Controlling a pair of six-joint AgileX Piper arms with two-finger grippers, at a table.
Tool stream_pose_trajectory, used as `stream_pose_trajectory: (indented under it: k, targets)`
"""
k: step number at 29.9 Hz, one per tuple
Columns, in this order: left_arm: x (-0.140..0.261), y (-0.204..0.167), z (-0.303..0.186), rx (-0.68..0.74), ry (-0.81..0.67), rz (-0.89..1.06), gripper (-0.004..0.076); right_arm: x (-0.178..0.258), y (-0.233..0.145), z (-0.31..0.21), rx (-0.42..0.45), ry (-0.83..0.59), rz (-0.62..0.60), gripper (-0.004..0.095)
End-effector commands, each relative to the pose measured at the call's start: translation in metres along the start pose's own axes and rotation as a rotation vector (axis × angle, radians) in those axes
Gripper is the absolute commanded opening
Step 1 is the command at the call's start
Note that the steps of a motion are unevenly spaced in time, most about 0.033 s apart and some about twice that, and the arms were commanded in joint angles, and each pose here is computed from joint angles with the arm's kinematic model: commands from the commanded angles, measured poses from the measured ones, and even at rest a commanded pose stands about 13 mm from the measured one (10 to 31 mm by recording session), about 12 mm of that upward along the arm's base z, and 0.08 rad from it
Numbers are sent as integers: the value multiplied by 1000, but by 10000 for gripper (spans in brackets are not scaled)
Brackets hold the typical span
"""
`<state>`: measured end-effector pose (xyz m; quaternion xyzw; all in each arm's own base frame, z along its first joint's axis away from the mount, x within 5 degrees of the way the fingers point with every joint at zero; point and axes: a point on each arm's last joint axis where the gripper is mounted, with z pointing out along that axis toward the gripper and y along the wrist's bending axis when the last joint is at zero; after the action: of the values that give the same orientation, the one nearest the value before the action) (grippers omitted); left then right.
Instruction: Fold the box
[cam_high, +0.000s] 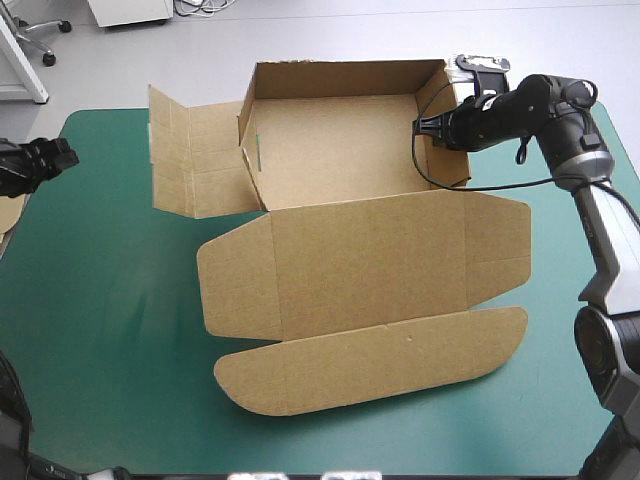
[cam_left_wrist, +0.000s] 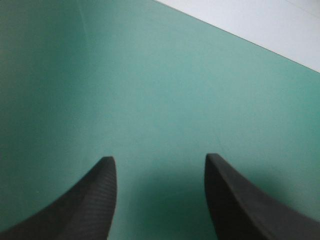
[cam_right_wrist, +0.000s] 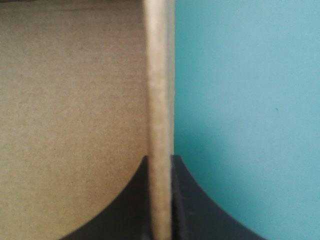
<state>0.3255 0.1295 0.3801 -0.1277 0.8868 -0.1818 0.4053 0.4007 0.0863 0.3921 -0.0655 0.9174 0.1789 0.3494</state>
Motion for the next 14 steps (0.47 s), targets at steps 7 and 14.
stream_pose_trajectory:
  k: [7, 14]
  targets:
    - [29, -12, 46, 397, -32, -165, 377, -21, 20, -25, -163, -186, 70, -18]
    - [35, -58, 71, 583, -19, -120, 377, -20, 20, -9, -216, -159, 95, -18]
